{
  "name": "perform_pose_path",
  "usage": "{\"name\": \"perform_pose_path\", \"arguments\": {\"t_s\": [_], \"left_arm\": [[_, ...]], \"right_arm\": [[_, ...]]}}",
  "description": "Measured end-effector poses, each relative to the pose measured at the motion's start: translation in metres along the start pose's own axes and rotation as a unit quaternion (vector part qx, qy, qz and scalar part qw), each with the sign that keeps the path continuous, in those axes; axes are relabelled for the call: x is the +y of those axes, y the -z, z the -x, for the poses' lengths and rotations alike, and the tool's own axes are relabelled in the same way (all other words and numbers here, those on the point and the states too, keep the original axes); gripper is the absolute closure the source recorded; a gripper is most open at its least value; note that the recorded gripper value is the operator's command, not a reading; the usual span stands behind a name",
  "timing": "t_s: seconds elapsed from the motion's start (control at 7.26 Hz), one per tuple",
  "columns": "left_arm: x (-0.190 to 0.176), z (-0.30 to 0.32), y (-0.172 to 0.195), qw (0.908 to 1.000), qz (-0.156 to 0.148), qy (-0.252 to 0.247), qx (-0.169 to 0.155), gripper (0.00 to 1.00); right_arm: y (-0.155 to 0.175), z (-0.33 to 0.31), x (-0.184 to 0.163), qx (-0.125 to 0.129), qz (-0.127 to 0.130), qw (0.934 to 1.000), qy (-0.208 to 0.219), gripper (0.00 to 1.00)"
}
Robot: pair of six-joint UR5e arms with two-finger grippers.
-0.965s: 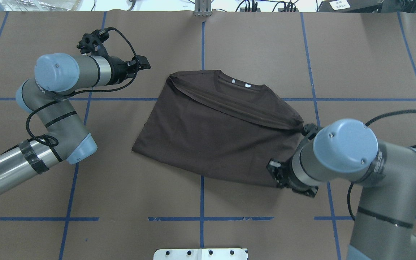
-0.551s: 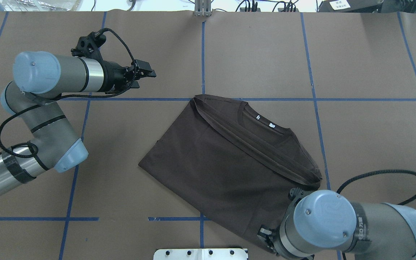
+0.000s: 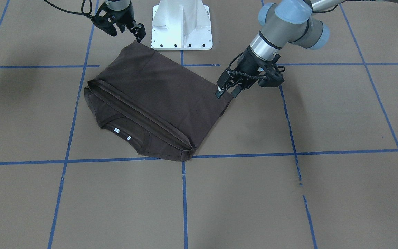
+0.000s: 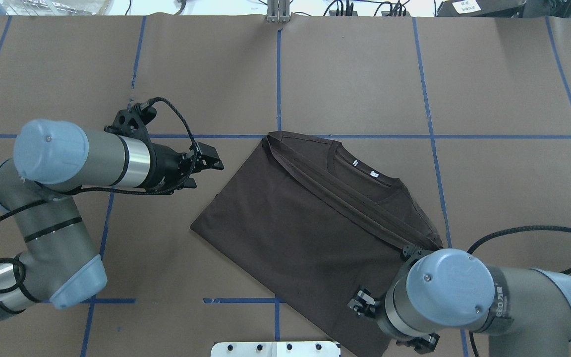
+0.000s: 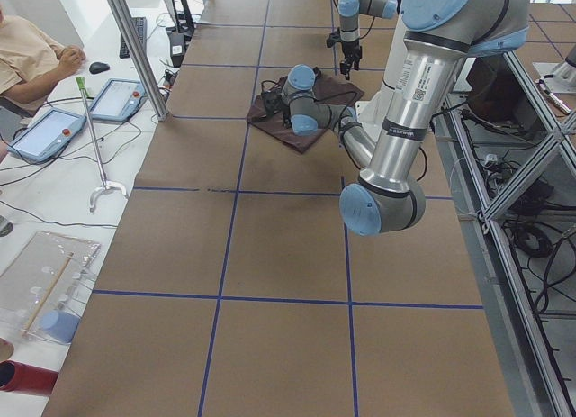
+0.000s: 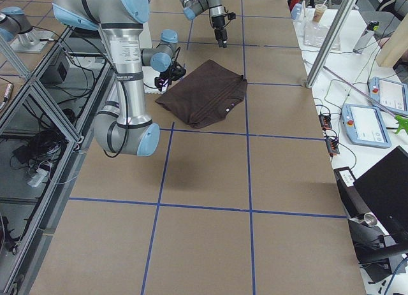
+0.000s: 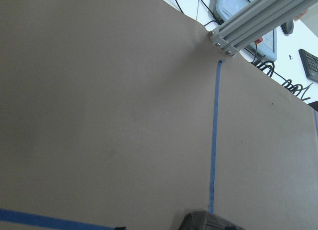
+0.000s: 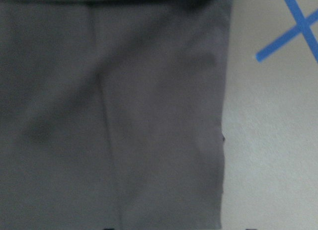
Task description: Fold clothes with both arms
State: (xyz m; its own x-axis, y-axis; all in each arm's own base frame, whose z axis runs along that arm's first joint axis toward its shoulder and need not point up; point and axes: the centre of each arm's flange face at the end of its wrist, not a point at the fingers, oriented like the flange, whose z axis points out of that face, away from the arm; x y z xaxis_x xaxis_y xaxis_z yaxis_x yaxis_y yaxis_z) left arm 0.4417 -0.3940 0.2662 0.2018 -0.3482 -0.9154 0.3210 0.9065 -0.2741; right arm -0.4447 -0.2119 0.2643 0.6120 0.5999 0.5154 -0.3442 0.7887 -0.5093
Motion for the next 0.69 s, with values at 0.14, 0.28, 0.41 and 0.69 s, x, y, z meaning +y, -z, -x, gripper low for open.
{"name": "perform_pose_path", "arguments": {"t_s": [0.14, 0.28, 0.41, 0.69], "left_arm": [[0.025, 0.017, -0.017, 0.9996, -0.004, 0.015, -0.023, 0.2], [0.048, 0.032, -0.036, 0.9982, -0.013, 0.019, -0.055, 0.2], [0.067, 0.041, -0.052, 0.9962, -0.018, 0.018, -0.083, 0.21], [0.081, 0.047, -0.069, 0.9935, -0.021, 0.015, -0.111, 0.28]], "right_arm": [[0.023, 0.017, -0.035, -0.029, -0.021, 0.9992, -0.02, 0.0], [0.047, 0.029, -0.068, -0.054, -0.04, 0.9973, -0.028, 0.0], [0.063, 0.036, -0.092, -0.068, -0.056, 0.9957, -0.026, 0.0], [0.072, 0.045, -0.116, -0.075, -0.073, 0.9942, -0.025, 0.0]]}}
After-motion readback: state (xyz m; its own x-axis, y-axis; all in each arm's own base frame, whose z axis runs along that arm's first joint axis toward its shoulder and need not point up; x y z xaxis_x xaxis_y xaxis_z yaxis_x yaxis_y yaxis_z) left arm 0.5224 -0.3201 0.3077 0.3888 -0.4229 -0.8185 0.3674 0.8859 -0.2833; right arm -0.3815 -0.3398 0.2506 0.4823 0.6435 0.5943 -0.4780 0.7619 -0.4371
